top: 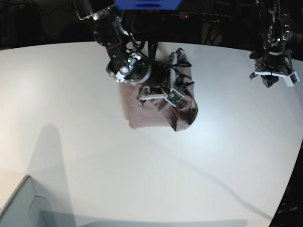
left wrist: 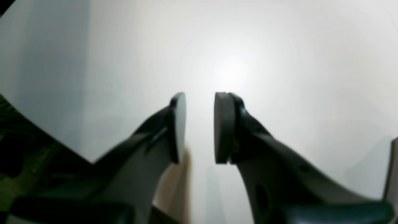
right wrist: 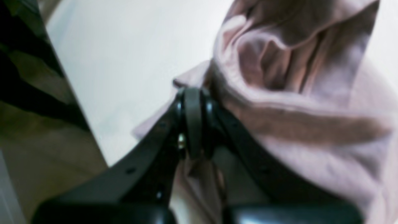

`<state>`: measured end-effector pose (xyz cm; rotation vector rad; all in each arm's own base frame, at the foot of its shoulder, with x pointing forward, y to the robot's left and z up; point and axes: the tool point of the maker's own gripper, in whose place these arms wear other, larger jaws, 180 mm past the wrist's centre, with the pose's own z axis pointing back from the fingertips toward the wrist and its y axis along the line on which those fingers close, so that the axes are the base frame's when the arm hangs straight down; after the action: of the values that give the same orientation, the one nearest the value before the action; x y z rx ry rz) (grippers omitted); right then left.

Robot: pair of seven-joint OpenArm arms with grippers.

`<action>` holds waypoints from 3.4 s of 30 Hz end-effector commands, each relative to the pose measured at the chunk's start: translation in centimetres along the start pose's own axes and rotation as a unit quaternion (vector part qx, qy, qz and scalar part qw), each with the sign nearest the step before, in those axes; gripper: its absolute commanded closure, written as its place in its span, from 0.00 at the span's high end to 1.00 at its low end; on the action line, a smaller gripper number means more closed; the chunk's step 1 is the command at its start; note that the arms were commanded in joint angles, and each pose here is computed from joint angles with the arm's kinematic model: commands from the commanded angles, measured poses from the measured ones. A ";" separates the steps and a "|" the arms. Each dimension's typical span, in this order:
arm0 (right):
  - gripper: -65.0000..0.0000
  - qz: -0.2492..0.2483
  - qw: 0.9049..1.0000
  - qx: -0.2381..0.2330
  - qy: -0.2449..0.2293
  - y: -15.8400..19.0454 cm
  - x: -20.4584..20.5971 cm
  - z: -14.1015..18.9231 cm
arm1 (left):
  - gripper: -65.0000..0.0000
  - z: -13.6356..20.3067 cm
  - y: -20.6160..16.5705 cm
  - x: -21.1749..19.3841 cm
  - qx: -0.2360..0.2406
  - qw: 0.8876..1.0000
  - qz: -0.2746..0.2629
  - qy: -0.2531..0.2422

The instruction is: Layout the t-shirt on the table in an organized manner, then fold the t-shirt properly

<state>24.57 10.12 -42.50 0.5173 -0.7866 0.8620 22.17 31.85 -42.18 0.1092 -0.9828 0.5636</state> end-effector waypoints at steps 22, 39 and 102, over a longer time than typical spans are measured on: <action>0.43 0.036 0.991 -0.065 -0.116 -1.3 7.3 5.8 | 0.23 -0.1 -0.3 1.7 -0.006 1.000 -0.004 -0.026; 0.43 0.004 0.998 -0.057 0.000 1.9 -4.1 10.1 | 0.23 -0.4 -0.8 2.2 -0.010 0.999 -0.002 -0.031; 0.00 0.001 0.997 -0.072 -0.031 -1.0 -1.2 7.6 | 0.23 -0.2 -0.4 2.0 -0.007 1.000 -0.003 -0.030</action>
<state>21.27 3.45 -39.97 0.4052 -0.8540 0.7986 22.90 31.77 -41.82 0.1022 -1.0000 0.5679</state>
